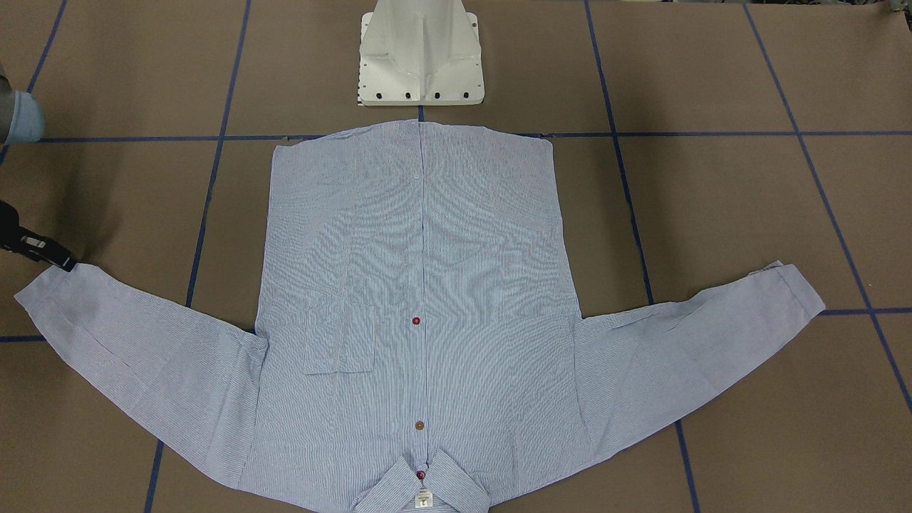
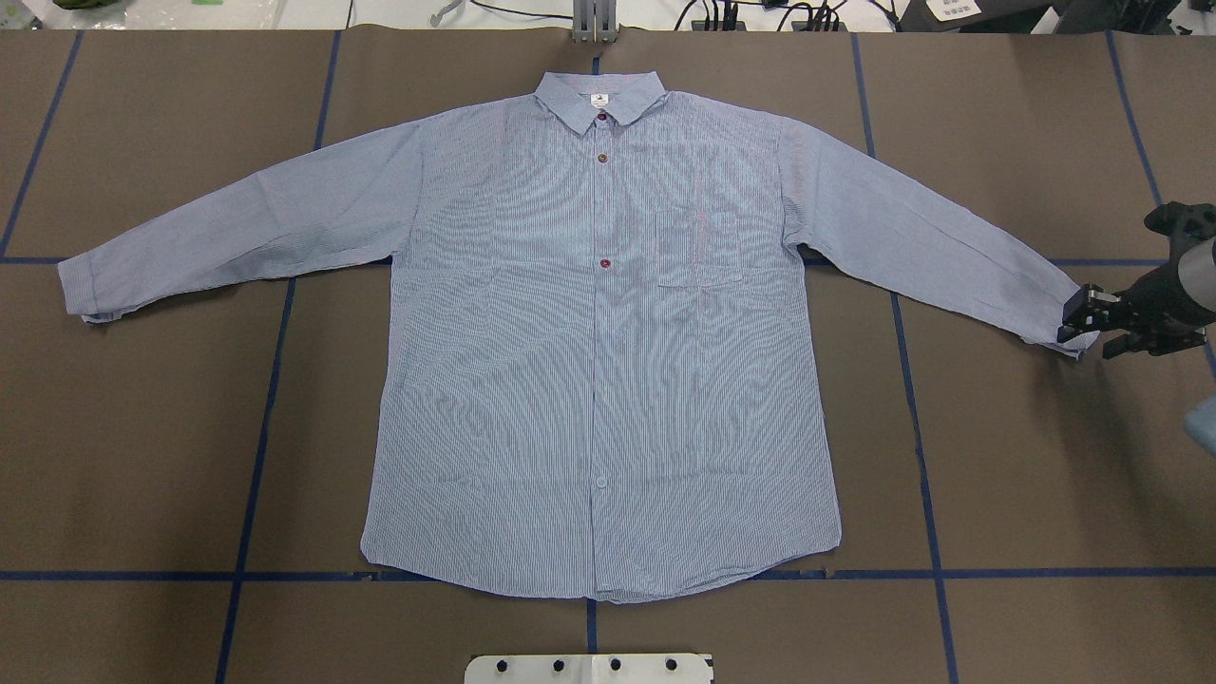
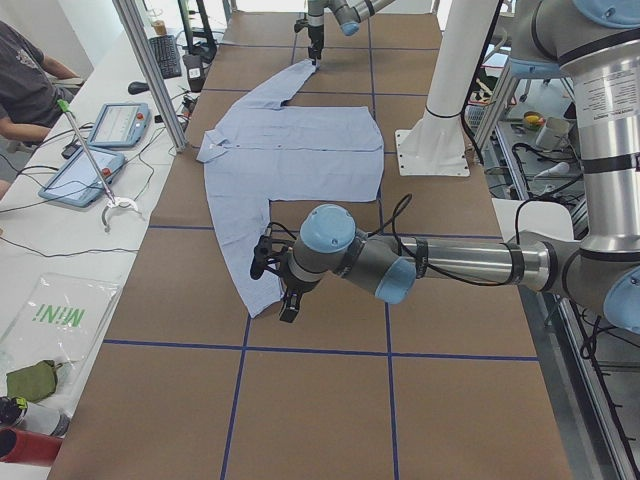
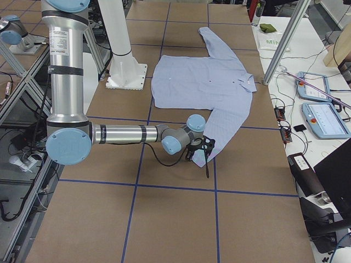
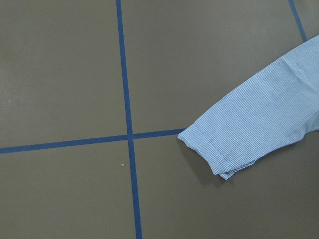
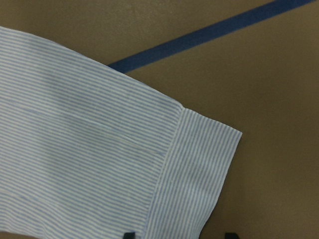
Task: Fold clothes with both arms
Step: 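Grasp the sleeve cuff nearest the right gripper with the right gripper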
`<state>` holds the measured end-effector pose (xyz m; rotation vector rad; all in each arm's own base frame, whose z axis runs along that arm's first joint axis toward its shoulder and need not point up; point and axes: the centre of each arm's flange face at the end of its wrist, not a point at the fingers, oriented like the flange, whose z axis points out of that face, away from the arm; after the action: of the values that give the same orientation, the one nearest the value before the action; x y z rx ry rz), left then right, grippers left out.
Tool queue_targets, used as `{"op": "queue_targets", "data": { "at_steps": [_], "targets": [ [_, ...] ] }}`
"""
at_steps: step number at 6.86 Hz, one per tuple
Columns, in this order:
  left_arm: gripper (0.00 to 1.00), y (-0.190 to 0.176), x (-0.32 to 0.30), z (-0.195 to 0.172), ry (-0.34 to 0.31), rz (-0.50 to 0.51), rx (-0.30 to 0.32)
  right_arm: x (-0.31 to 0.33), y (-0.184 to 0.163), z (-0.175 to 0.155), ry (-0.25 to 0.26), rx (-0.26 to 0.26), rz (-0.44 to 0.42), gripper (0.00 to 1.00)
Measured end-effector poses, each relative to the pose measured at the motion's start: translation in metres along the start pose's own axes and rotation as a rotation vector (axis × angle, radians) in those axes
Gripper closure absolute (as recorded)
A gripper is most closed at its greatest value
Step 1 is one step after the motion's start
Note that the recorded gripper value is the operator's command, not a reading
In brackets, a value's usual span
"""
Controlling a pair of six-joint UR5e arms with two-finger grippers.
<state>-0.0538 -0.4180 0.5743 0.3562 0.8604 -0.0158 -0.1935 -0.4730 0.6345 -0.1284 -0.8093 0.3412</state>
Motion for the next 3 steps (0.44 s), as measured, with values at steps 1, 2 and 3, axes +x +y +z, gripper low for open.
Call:
{"op": "queue_targets", "data": {
  "at_steps": [1, 2, 3],
  "targets": [
    [0.0, -0.0002, 0.0005, -0.0006, 0.0, 0.001, 0.001, -0.0008, 0.0002, 0.0027, 0.008, 0.004, -0.001, 0.56],
    [0.0, -0.0002, 0.0006, -0.0008, 0.0, 0.001, 0.002, 0.0003, -0.0004, 0.0054, 0.013, 0.004, 0.002, 0.66],
    [0.0, 0.0, 0.001, -0.0011, 0.0, 0.001, 0.002, 0.0024, -0.0011, 0.0076, 0.018, 0.001, 0.006, 1.0]
  ]
}}
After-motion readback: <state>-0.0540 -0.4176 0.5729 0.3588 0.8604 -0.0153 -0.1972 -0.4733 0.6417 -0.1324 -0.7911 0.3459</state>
